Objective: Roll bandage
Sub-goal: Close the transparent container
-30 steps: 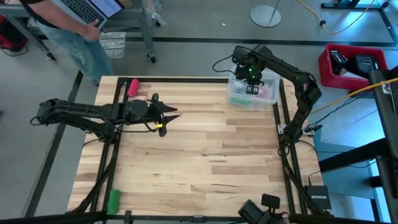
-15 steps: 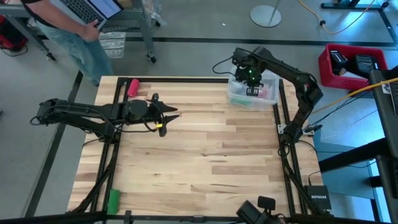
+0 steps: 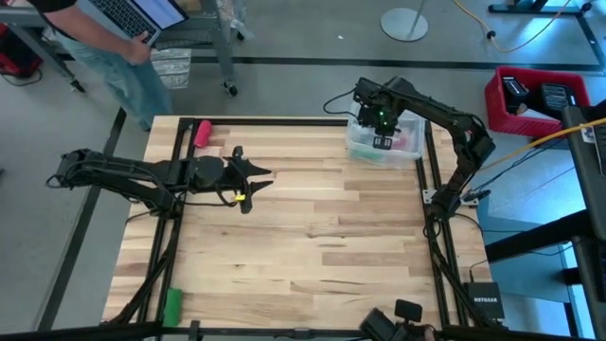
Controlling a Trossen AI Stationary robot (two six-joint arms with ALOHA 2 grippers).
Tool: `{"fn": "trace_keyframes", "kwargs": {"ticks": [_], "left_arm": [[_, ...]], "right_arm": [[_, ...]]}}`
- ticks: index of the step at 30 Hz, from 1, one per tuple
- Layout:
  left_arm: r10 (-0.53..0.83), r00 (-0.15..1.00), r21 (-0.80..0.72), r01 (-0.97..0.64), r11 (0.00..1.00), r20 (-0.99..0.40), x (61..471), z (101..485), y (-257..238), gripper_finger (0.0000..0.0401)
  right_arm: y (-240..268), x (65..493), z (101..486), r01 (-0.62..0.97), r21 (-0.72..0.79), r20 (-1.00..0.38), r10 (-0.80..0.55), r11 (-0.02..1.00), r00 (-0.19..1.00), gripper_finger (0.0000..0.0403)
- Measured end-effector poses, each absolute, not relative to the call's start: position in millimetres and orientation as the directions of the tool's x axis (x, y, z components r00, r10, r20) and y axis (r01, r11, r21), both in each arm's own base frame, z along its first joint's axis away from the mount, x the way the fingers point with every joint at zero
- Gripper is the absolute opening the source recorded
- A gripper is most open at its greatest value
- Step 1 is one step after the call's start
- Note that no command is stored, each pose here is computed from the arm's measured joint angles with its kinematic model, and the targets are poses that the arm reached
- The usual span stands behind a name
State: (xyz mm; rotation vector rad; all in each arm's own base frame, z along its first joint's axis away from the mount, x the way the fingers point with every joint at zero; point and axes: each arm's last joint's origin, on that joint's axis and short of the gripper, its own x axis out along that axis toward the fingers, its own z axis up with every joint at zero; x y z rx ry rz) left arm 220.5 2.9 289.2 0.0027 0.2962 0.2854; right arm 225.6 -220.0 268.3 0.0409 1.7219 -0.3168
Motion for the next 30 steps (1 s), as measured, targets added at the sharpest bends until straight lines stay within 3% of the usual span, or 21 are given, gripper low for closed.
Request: {"fn": "trace_keyframes", "kwargs": {"ticks": [11, 20, 24, 30], "left_arm": [[0.277, 0.919, 0.049, -0.275, 0.96, -0.279, 220.7, 290.1, 2.8, 0.0131], [0.277, 0.924, 0.058, -0.272, 0.961, -0.265, 221.2, 291.5, 2.9, 0.0131], [0.277, 0.924, 0.057, -0.272, 0.961, -0.262, 221.2, 291.7, 2.8, 0.0131], [0.277, 0.924, 0.055, -0.272, 0.961, -0.263, 221.2, 291.7, 2.8, 0.0131]], "right_arm": [[-218.2, 225.6, 280.1, 0.25, -0.214, -0.967, -0.168, 0.944, -0.194, 0.0162], [-218.6, 227.1, 326.9, 0.293, -0.246, -0.969, -0.232, 0.924, -0.085, 0.017], [-220.2, 225.4, 328.6, 0.282, -0.309, -0.95, -0.282, 0.908, -0.132, 0.017], [-226.3, 226.6, 329.8, 0.317, -0.3, -0.953, -0.294, 0.9, -0.068, 0.017]]}}
